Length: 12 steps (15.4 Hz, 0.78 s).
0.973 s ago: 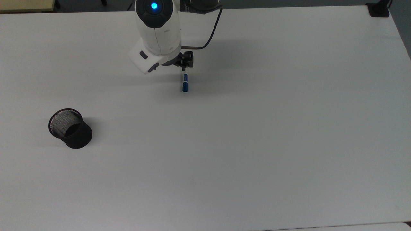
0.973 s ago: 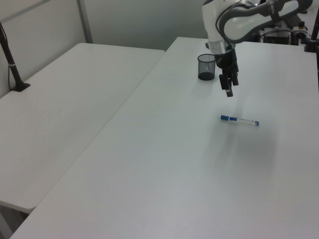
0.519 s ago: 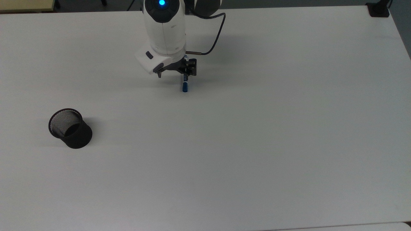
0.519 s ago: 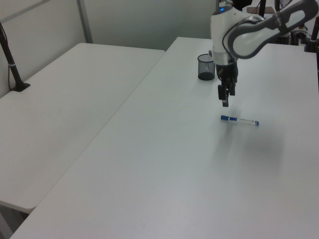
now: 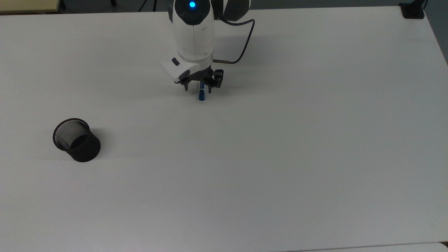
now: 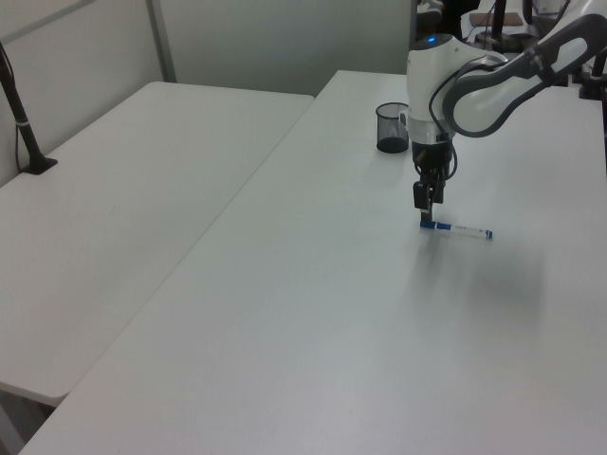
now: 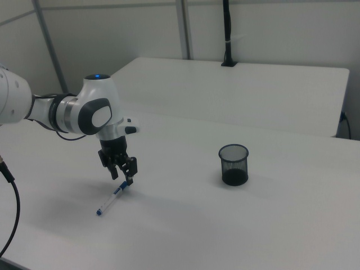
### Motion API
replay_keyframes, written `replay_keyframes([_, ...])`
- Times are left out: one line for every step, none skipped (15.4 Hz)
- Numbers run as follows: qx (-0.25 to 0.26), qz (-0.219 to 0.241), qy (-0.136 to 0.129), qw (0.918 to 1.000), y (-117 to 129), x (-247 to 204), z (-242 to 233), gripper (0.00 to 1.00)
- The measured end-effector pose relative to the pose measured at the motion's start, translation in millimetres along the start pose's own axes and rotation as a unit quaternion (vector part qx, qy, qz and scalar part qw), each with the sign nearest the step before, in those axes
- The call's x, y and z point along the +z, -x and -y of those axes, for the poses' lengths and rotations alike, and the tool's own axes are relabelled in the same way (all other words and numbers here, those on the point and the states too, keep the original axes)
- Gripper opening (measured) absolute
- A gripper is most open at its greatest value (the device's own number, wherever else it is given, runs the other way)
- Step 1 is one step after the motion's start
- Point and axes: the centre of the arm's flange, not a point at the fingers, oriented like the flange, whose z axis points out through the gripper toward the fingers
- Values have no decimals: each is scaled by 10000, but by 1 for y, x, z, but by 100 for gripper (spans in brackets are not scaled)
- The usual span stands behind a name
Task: Insert the marker
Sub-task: 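Move the gripper over the blue-capped white marker and lower it, then close the gripper on the marker near its blue cap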
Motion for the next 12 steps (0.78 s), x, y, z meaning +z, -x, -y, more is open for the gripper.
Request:
replay_keyframes([37,-41,-6,10000,-1,0,0,65])
replay_keyframes([45,-70,-10,10000,-2,1,0,64])
replay_keyframes([56,-84,-10,9999,-2,4,1,59])
replay_keyframes([60,-88,-8,9999,-3,6,1,59])
replay_keyframes([62,-85,-4,9999,-3,9,1,57])
replay_keyframes([61,-77,0,10000,-4,11,1,57])
replay_keyframes([60,-72,2,10000,-4,13,1,57])
replay_keyframes([61,-68,5,10000,-4,15,1,57])
replay_keyframes([62,-62,7,10000,-5,16,2,57])
replay_keyframes([63,-52,10,10000,-5,17,2,56])
replay_keyframes([78,-41,13,10000,-4,19,2,56])
replay_keyframes([99,-27,17,9999,-4,20,2,55])
